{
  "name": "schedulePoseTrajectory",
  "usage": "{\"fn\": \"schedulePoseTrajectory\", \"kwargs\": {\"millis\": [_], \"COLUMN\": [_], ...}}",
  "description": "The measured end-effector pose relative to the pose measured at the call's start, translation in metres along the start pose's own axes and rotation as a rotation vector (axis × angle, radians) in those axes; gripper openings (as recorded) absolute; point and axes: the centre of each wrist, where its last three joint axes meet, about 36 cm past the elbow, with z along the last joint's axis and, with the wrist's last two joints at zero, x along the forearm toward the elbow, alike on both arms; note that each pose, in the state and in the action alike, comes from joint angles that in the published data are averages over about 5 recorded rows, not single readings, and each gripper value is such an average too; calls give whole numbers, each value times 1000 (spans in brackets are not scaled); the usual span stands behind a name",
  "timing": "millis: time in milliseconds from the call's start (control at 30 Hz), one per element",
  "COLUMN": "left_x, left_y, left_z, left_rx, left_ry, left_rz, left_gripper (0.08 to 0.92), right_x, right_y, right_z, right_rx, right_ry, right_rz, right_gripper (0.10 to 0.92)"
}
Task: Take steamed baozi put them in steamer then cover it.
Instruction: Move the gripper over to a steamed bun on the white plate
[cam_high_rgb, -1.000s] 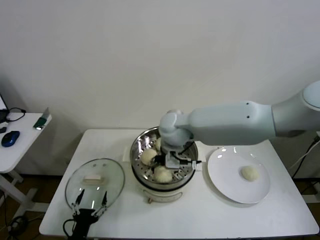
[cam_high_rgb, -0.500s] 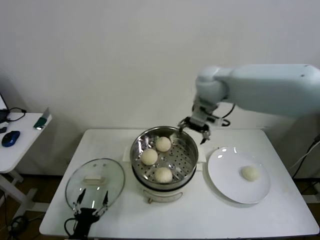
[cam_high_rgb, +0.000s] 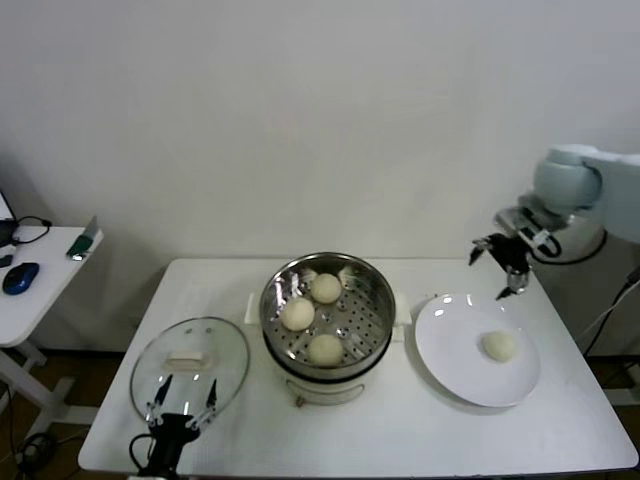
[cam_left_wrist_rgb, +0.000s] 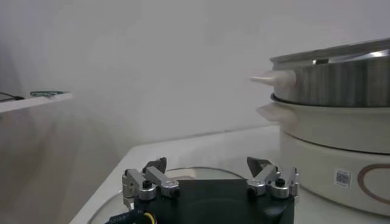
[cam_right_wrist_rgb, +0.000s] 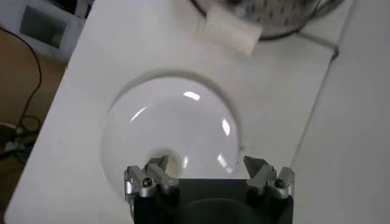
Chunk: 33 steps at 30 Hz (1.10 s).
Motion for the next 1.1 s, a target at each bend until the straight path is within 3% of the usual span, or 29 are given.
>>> {"fn": "schedulePoseTrajectory", "kwargs": {"millis": [667,1100], "left_x": [5,4], "left_y": [2,3], "left_z": [4,5], "left_rx": [-2,-6], "left_ry": [14,16], "left_rz": [-11,-11], "left_gripper": [823,823], "right_x": [-133,-173], "right_y": [34,40], "right_z": [34,41], "right_rx": [-176,-232], "right_ry": [89,80], "right_rz": [-51,-47], "right_gripper": [823,823]}}
